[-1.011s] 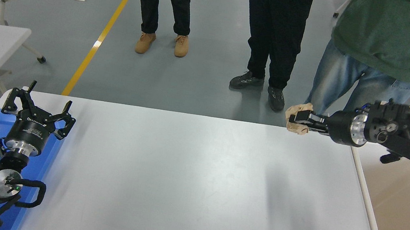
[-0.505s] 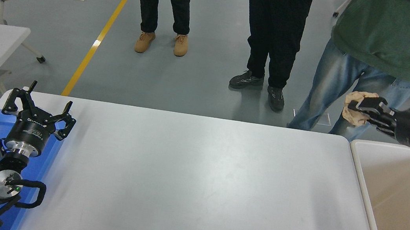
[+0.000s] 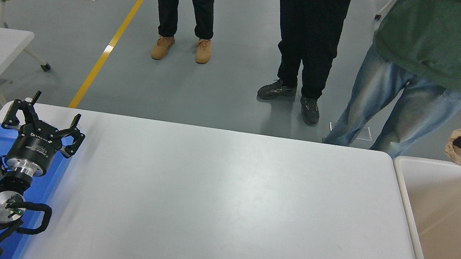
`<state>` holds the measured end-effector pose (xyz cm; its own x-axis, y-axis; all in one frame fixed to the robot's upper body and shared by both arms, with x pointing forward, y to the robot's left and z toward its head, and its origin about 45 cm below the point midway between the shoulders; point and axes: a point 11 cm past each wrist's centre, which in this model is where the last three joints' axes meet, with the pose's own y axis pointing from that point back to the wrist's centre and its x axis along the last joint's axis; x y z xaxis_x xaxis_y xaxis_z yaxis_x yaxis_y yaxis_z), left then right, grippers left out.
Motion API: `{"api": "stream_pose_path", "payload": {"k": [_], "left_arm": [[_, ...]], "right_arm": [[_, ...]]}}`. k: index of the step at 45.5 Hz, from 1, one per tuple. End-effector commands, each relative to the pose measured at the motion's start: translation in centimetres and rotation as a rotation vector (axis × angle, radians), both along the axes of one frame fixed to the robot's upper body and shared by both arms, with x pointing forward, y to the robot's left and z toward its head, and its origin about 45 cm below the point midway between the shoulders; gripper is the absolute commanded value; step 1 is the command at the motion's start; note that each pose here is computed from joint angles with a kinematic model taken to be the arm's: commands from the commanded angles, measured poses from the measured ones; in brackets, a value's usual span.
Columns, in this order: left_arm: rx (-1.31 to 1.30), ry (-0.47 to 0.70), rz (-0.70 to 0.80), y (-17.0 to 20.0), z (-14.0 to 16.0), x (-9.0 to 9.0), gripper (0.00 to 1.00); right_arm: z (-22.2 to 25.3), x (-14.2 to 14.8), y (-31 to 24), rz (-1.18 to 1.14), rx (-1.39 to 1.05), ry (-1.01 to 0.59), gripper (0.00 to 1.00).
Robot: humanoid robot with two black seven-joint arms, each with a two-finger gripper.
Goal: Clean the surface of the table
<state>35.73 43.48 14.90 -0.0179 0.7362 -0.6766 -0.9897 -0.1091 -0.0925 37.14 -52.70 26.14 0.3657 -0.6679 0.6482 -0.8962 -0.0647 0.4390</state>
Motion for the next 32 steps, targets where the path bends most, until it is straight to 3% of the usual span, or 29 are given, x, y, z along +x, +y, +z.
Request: {"api": "stream_pose_path", "payload": {"k": [1, 20, 32], "left_arm": [[0.0, -0.001, 0.0, 0.0, 0.0, 0.0, 0.99], [0.0, 0.002, 0.001, 0.0, -0.1, -0.1, 0.99], [0.0, 0.001, 0.0, 0.0, 0.0, 0.0, 0.99]], "right_arm": [[-3.9, -2.9, -4.7, -0.159, -0.067, 0.037, 0.0], [-10.0, -6.6, -8.4, -0.342, -0.133, 0.111, 0.0], [-12.5, -6.9, -8.7, -0.419, -0.218, 0.13, 0.0]]}}
